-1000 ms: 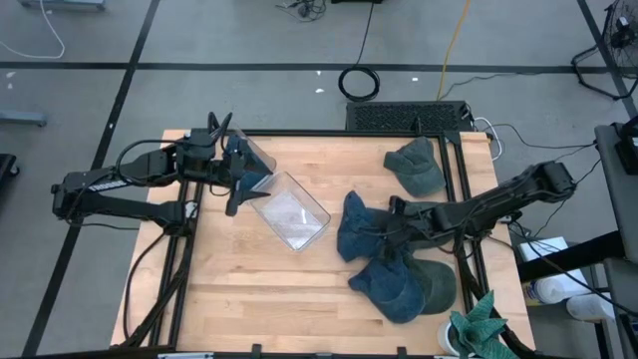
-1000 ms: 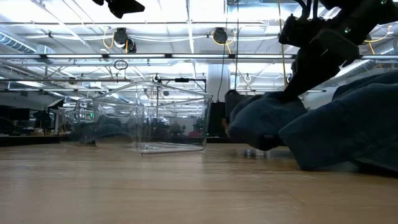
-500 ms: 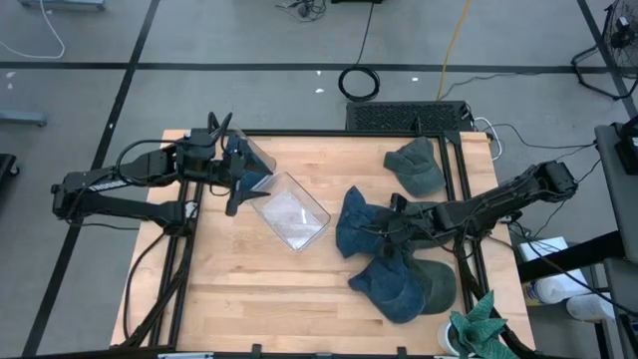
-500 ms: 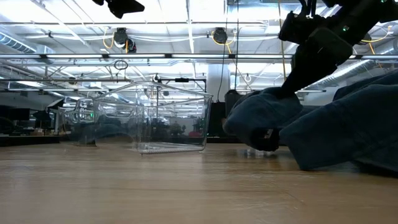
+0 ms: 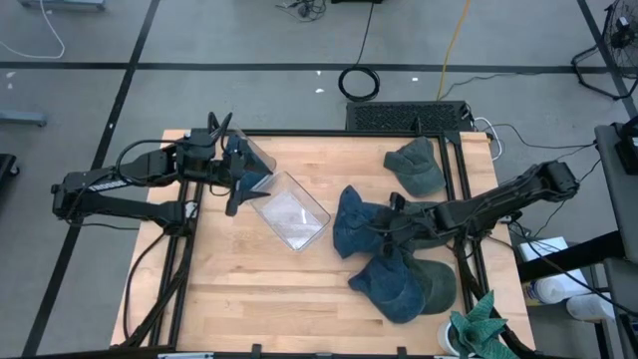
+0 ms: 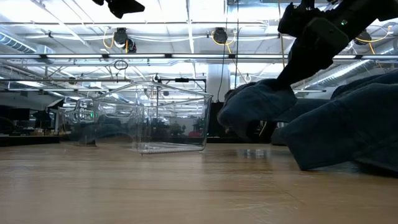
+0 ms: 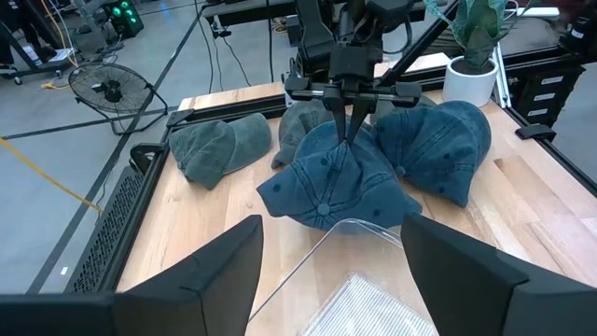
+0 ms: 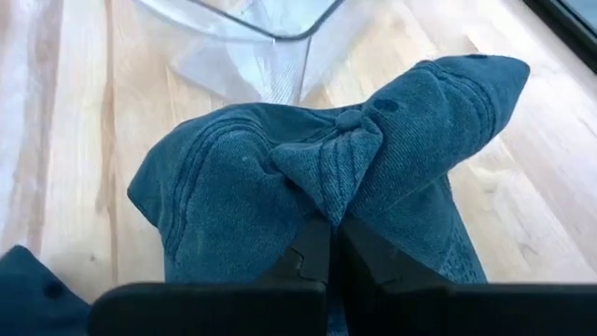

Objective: Pick & Place hat
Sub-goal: Put the top blue cap into the top transparent bin

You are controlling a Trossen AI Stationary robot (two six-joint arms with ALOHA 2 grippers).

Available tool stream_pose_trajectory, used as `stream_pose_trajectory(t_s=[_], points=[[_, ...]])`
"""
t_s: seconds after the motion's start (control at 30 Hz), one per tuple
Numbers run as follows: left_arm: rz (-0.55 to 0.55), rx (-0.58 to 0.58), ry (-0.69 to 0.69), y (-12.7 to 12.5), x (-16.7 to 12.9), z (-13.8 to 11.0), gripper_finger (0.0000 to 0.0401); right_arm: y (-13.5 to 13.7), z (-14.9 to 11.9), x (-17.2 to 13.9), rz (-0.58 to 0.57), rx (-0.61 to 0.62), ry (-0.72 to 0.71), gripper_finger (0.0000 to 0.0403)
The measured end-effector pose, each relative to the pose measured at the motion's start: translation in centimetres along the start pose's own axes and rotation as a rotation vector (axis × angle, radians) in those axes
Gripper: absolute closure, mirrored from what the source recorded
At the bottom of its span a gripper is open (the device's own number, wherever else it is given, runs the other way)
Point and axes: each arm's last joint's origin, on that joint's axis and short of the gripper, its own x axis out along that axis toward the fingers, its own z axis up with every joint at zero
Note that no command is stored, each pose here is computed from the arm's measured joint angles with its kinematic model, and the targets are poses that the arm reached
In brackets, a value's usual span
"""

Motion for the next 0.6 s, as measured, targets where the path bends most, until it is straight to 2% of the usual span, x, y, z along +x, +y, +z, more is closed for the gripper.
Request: stream_pose_trajectory(t_s=[0.2,0.6], points=[[0.0,0.0,0.0,0.0,0.0,0.0,0.0148,-0.2,0.3,-0.7,0.01,0.007,-0.028,0.0403],[0.0,0.0,0.0,0.0,0.0,0.0,0.0135,-0.7,1.0,-2.1,0.025,-0.025,-0.088,0.0403]])
